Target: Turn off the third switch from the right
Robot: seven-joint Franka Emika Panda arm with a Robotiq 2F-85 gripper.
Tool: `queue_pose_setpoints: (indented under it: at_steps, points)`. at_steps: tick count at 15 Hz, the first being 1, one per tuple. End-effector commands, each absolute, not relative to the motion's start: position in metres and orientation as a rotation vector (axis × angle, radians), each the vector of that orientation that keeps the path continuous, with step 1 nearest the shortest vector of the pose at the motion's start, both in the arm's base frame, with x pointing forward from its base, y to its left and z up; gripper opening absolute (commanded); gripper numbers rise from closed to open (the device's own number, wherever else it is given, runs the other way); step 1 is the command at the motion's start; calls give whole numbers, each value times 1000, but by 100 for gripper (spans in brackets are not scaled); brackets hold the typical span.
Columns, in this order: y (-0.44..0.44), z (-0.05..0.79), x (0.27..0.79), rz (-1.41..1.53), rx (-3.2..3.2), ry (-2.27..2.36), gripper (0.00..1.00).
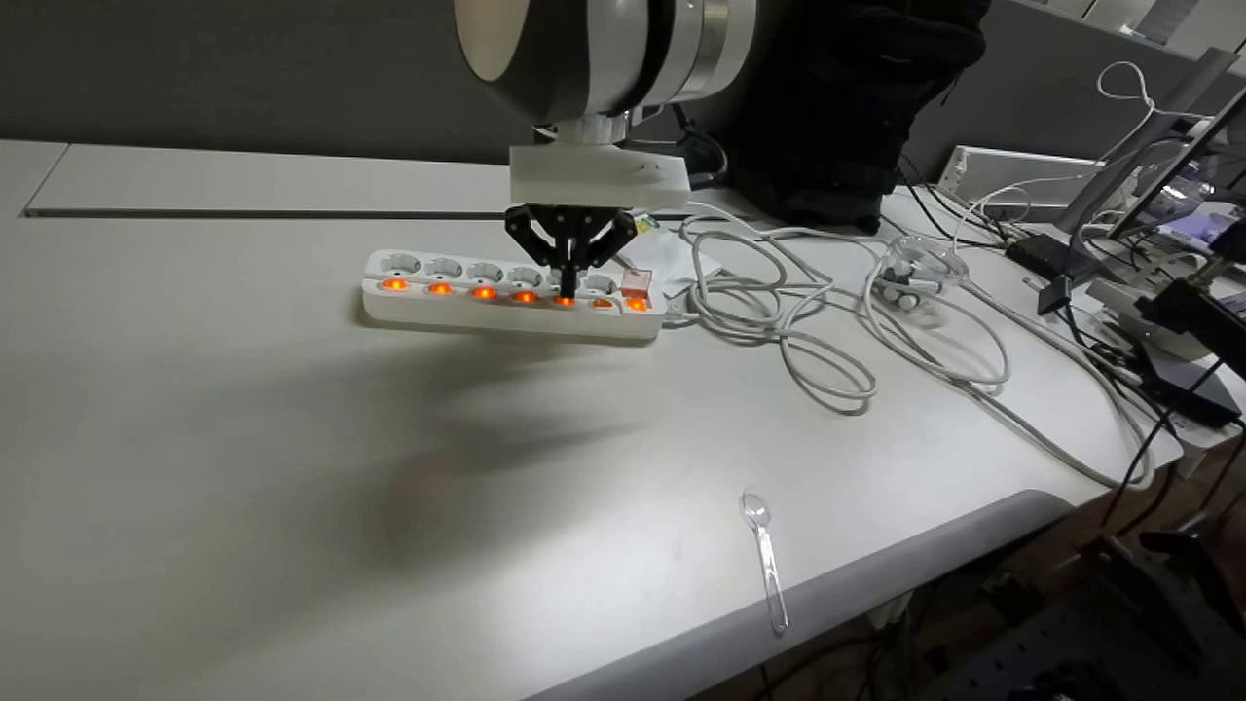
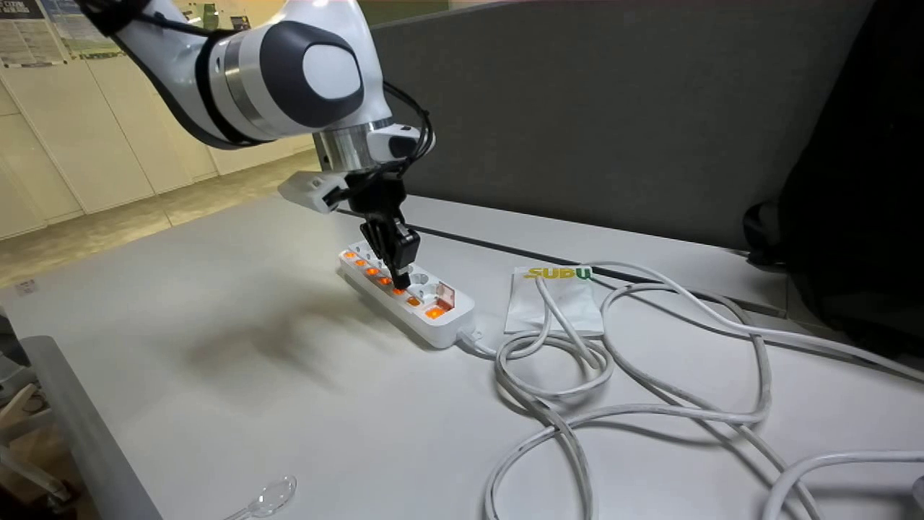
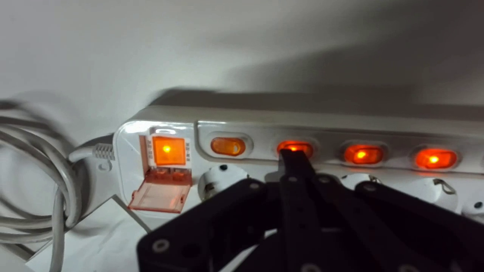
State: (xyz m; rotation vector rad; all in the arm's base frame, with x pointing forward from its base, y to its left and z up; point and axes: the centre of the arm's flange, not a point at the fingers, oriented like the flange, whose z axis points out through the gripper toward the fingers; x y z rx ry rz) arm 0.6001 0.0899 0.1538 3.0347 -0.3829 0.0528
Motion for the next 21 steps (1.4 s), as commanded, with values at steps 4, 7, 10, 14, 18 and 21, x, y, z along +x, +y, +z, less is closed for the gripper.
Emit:
queue_pose_setpoints:
  at_steps: [4, 7, 10, 14, 18, 21]
  points:
    - [83, 104, 569, 3, 2998, -759, 0]
    - [79, 96, 570, 22, 2953, -944, 0]
    - [78, 90, 570, 38, 2895, -1124, 0]
    - [77, 81, 565, 65, 2792, -1319, 0]
    - [74, 86, 549, 29, 2825, -1326, 0]
    - [77, 152, 580, 182, 2897, -1323, 1]
